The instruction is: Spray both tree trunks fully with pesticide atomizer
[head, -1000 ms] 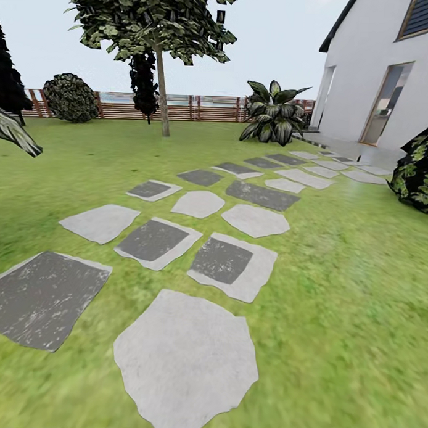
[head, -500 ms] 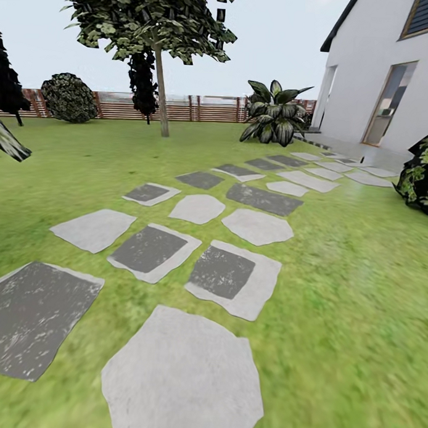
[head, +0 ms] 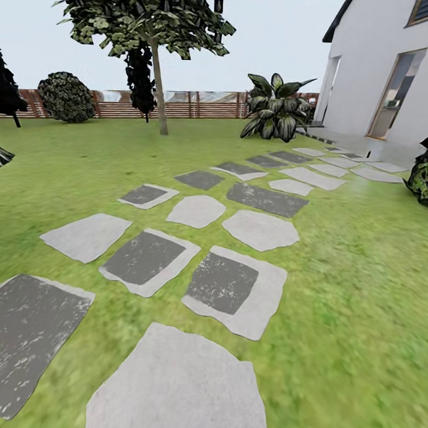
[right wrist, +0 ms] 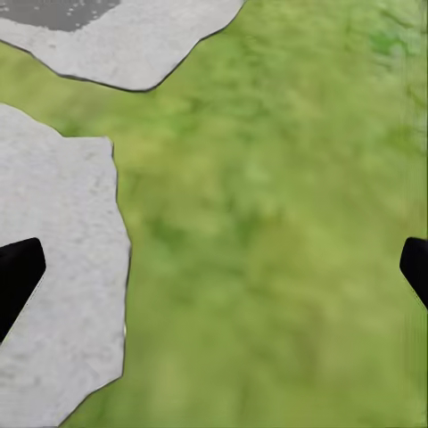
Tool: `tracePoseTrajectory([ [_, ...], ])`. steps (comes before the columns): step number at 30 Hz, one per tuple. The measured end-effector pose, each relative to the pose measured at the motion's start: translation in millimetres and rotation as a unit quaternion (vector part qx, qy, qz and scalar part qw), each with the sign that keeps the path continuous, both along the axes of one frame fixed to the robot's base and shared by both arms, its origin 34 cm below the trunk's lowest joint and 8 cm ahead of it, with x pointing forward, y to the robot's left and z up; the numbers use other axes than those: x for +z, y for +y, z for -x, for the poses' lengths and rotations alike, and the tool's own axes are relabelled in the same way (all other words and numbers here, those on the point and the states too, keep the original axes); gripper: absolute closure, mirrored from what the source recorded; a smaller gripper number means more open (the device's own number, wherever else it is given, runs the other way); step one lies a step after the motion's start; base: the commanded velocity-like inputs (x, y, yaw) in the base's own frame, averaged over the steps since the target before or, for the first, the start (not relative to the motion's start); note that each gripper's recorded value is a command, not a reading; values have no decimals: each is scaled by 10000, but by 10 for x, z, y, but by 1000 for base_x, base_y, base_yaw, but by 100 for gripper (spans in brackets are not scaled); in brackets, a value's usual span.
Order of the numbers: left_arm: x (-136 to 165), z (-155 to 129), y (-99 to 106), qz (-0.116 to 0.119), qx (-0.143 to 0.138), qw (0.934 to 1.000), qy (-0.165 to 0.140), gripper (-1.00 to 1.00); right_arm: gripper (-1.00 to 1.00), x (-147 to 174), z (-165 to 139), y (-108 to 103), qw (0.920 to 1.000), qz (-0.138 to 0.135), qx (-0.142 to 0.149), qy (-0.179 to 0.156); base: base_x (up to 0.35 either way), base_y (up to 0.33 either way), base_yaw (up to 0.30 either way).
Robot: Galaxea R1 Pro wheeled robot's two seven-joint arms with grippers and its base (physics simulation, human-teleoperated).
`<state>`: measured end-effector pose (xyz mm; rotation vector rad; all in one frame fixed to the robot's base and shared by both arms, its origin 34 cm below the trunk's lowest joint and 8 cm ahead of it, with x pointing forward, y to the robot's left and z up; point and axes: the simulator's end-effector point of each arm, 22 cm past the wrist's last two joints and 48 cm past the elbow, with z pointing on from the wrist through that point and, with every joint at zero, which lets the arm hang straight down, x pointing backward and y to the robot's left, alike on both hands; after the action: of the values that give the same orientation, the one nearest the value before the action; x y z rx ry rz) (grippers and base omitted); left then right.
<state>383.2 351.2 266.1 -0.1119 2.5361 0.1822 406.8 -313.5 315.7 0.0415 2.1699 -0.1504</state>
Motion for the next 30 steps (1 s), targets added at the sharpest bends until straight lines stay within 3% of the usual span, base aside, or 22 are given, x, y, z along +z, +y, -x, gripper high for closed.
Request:
tracePoseTrajectory([
  [30,29,-36,-3,3,0,10000,-53,-100,-100,31,-30,1,10000,-1,3,-52,339,0,0],
])
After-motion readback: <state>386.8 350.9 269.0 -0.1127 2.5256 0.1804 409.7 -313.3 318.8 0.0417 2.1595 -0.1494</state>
